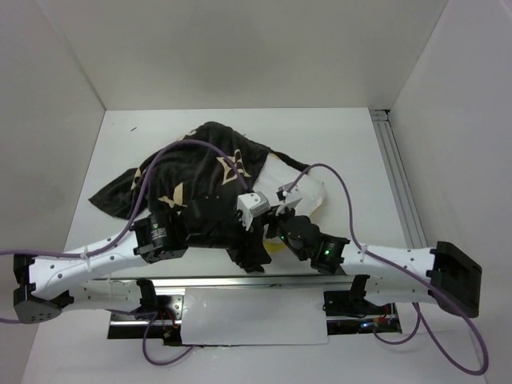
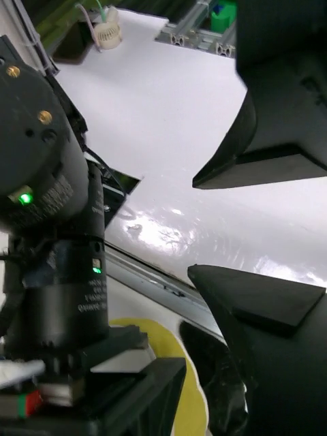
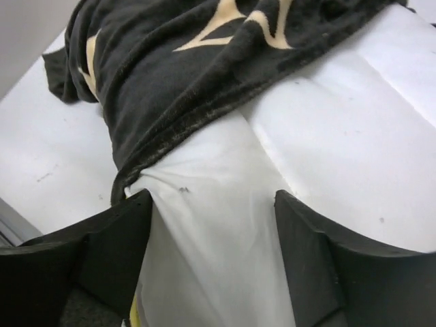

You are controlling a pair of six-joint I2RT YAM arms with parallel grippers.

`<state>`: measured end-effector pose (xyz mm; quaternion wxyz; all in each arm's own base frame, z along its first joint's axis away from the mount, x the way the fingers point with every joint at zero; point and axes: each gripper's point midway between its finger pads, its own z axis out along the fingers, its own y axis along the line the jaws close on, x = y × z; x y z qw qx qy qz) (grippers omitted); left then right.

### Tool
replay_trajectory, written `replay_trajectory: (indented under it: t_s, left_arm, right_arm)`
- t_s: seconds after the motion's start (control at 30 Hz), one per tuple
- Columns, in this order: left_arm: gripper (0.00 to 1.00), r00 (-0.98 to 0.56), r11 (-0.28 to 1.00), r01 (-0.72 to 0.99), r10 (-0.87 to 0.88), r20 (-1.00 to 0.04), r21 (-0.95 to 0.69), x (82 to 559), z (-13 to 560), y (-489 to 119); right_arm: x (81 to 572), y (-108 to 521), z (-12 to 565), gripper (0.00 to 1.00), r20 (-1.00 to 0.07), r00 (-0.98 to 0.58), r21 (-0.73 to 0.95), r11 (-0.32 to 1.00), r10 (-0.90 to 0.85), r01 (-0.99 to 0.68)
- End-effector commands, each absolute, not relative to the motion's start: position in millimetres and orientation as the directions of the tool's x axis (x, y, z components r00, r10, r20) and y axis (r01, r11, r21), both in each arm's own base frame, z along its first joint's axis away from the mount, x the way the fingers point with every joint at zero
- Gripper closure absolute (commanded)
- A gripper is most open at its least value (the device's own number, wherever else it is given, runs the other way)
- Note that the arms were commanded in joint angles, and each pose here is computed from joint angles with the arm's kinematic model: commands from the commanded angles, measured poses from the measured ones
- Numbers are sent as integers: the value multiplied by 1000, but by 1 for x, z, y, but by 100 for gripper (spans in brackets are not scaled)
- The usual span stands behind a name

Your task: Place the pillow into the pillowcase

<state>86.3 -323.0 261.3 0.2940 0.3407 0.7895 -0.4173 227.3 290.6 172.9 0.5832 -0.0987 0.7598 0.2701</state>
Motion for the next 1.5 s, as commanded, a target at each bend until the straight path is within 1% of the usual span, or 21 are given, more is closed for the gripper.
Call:
replay_trajectory:
  t_s: [0.0, 0.03, 0.07, 0.1, 0.13, 0.2, 0.27, 0.37, 0.53, 0.57, 0.63, 0.7, 0.77, 0.83, 0.97, 1.03, 1.1, 1.23, 1.27, 1.37, 1.47]
  left_arm:
    - [38, -539, 328, 831, 268, -799, -450, 82, 290, -334]
    - [36, -534, 334, 831, 255, -806, -445, 85, 294, -335]
    - [34, -532, 363, 825, 243, -811, -432, 91, 293, -334]
    - [31, -526, 386, 821, 223, -821, -421, 97, 298, -333]
    - [21, -522, 415, 813, 209, -827, -408, 103, 301, -331]
    - [9, -542, 560, 745, 189, -819, -364, 130, 291, -323]
    - [8, -566, 655, 673, 157, -809, -344, 158, 291, -314]
    - [5, -595, 734, 591, 117, -795, -334, 202, 285, -311]
    - [5, -614, 875, 447, 151, -775, -184, 290, 256, -297]
    - [6, -625, 913, 385, 152, -765, -133, 326, 246, -295]
    - [12, -656, 921, 385, 228, -719, -59, 348, 229, -293]
    - [12, -642, 916, 400, 296, -707, 21, 385, 218, -303]
    - [12, -618, 912, 405, 330, -713, 71, 407, 221, -307]
    - [12, -633, 899, 417, 394, -666, 136, 424, 192, -308]
    - [9, -632, 904, 341, 423, -649, 257, 459, 174, -293]
    - [9, -631, 901, 305, 433, -644, 308, 471, 172, -285]
    - [9, -641, 896, 307, 443, -627, 320, 478, 158, -284]
    - [25, -651, 881, 269, 464, -601, 389, 482, 147, -272]
    - [33, -655, 882, 252, 458, -601, 398, 485, 148, -265]
    - [43, -668, 882, 279, 463, -583, 380, 481, 145, -259]
    - [68, -670, 894, 284, 443, -595, 346, 485, 143, -257]
  right_arm:
    - [223, 269, 187, 21, -912, -345, 361, 837, 223, -412]
    - [222, 259, 192, 19, -908, -347, 370, 840, 235, -398]
    - [225, 252, 194, 14, -904, -347, 379, 844, 250, -379]
    - [226, 246, 196, 14, -904, -344, 380, 848, 255, -370]
    - [226, 236, 199, 11, -901, -341, 386, 855, 269, -346]
    - [235, 221, 202, 6, -896, -340, 391, 869, 285, -303]
    - [242, 209, 205, 4, -893, -351, 386, 881, 282, -274]
    - [248, 200, 202, 2, -890, -369, 375, 891, 268, -258]
    - [281, 172, 198, 2, -885, -387, 338, 928, 258, -156]
    - [291, 157, 200, 2, -884, -381, 333, 938, 272, -101]
    - [298, 144, 202, 2, -878, -385, 334, 941, 286, -63]
    - [309, 118, 206, 2, -879, -361, 329, 944, 310, 9]
    - [315, 107, 209, 2, -878, -357, 334, 942, 317, 16]
    - [323, 86, 210, 2, -879, -343, 336, 941, 332, 49]
    - [330, 91, 203, 2, -857, -383, 399, 914, 345, -69]
    - [341, 90, 201, 2, -871, -364, 398, 908, 329, -132]
    - [349, 99, 191, 4, -862, -389, 417, 891, 325, -179]
    - [373, 101, 184, 6, -843, -404, 448, 880, 356, -157]
    - [375, 106, 180, 6, -838, -419, 448, 879, 350, -162]
    - [390, 120, 175, 7, -845, -434, 427, 883, 312, -197]
    - [398, 137, 171, 7, -873, -431, 367, 889, 228, -273]
